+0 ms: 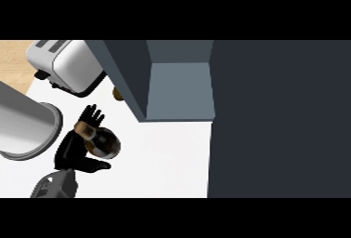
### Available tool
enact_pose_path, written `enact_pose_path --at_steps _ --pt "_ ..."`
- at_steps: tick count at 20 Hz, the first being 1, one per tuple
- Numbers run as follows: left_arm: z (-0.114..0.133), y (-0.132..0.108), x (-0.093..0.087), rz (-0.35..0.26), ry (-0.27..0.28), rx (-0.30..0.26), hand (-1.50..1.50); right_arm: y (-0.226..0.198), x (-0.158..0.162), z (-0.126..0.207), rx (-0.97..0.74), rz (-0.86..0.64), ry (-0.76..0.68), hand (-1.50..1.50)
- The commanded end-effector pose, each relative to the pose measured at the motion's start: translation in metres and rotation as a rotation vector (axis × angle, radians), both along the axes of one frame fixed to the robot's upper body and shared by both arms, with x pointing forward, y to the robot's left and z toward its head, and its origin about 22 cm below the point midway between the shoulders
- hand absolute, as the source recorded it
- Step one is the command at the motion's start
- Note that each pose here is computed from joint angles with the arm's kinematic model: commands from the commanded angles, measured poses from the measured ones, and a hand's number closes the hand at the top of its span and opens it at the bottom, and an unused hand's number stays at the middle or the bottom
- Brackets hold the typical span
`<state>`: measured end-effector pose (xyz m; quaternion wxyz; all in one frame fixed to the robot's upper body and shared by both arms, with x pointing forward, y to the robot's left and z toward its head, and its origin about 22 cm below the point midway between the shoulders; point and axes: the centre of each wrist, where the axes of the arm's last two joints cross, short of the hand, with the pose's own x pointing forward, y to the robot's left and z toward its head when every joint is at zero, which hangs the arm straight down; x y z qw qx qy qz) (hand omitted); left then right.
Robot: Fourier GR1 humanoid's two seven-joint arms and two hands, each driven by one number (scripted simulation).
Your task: Pick up the wine, place it into the cabinet and close the cabinet
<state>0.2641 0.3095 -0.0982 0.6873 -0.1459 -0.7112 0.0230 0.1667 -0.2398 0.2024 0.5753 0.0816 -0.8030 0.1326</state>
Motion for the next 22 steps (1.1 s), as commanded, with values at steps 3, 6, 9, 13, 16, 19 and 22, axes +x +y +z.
enact_pose_path --at_steps 3,6,9,13,16,19,22 --pt "-0.005 -0.018 0.014 -0.054 0.000 -0.070 1.50 -0.005 -0.036 0.017 0.055 0.066 -0.052 -1.50" --pt "-0.013 -0.014 -0.001 -0.136 -0.050 -0.025 1.50 0.001 -0.020 0.010 0.049 0.040 -0.055 -1.50" --pt "-0.004 -0.026 0.015 -0.159 -0.048 0.007 1.50 -0.005 -0.026 0.013 0.053 0.045 -0.036 -1.50" --pt "-0.005 -0.003 -0.004 -0.119 -0.124 0.157 1.50 0.011 -0.021 0.011 0.065 0.025 -0.065 -1.50" --pt "-0.010 -0.006 -0.021 0.097 -0.126 0.149 1.50 0.012 -0.025 0.016 0.054 0.044 -0.057 -1.50" --pt "-0.016 0.006 -0.060 0.226 -0.117 0.154 1.50 0.001 -0.019 0.004 0.035 0.042 -0.031 -1.50" --pt "-0.014 0.009 -0.076 0.262 -0.163 0.140 1.50 0.008 -0.017 0.011 0.058 0.014 -0.040 -1.50"
